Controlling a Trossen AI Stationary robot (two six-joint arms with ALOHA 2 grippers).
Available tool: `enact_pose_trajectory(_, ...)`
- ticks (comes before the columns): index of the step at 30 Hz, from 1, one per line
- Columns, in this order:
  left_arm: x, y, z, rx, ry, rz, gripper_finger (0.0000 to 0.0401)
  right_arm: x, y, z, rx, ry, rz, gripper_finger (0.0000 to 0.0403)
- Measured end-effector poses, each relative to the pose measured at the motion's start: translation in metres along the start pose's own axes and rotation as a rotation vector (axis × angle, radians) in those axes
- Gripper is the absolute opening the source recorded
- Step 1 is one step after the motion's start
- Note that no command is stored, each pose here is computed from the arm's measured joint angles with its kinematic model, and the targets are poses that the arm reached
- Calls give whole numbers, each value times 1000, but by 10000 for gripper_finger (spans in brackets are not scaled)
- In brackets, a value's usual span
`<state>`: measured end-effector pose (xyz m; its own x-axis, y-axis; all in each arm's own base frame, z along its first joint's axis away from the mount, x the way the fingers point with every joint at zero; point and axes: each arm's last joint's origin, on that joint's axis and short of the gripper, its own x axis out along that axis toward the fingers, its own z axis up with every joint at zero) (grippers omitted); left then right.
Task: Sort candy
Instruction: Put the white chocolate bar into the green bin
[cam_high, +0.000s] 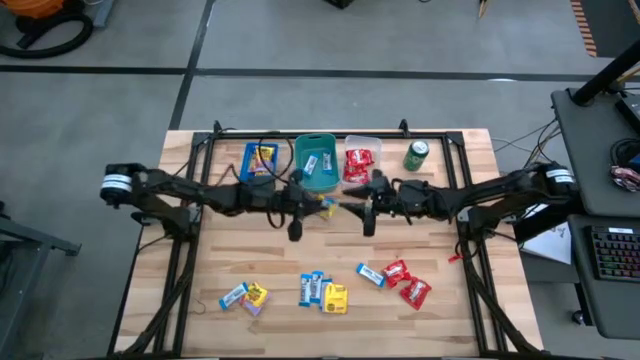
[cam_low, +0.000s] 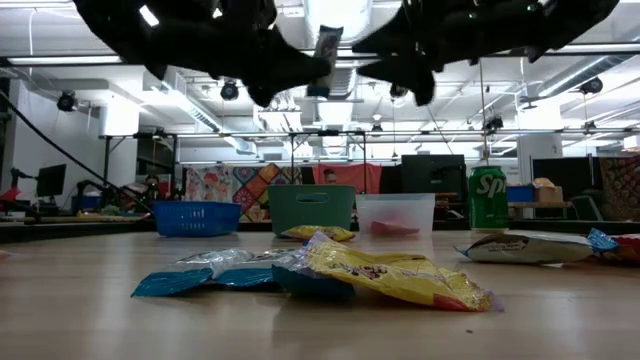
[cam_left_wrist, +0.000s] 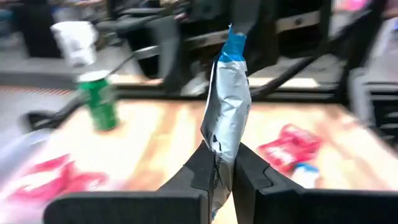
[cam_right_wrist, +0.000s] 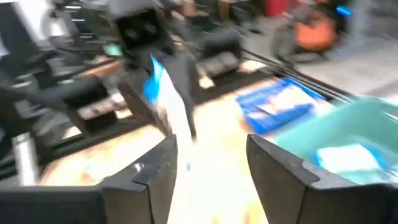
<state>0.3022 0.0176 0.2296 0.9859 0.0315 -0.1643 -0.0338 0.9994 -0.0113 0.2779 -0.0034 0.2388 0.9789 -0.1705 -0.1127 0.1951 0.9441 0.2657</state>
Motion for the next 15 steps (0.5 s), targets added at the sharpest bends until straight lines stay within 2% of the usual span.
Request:
enact_pose_trajectory(5, -22, 34, 12, 31, 50, 181, 6, -11, -6, -2, 112, 68, -155, 185)
enact_pose_trajectory(10, -33, 77, 14, 3, 50, 328, 5, -12, -10, -11, 198, 138, -215, 177)
enact_pose_trajectory(15, -21, 108, 9, -57, 89, 353, 4, -11, -13, -22, 240, 213, -256, 171)
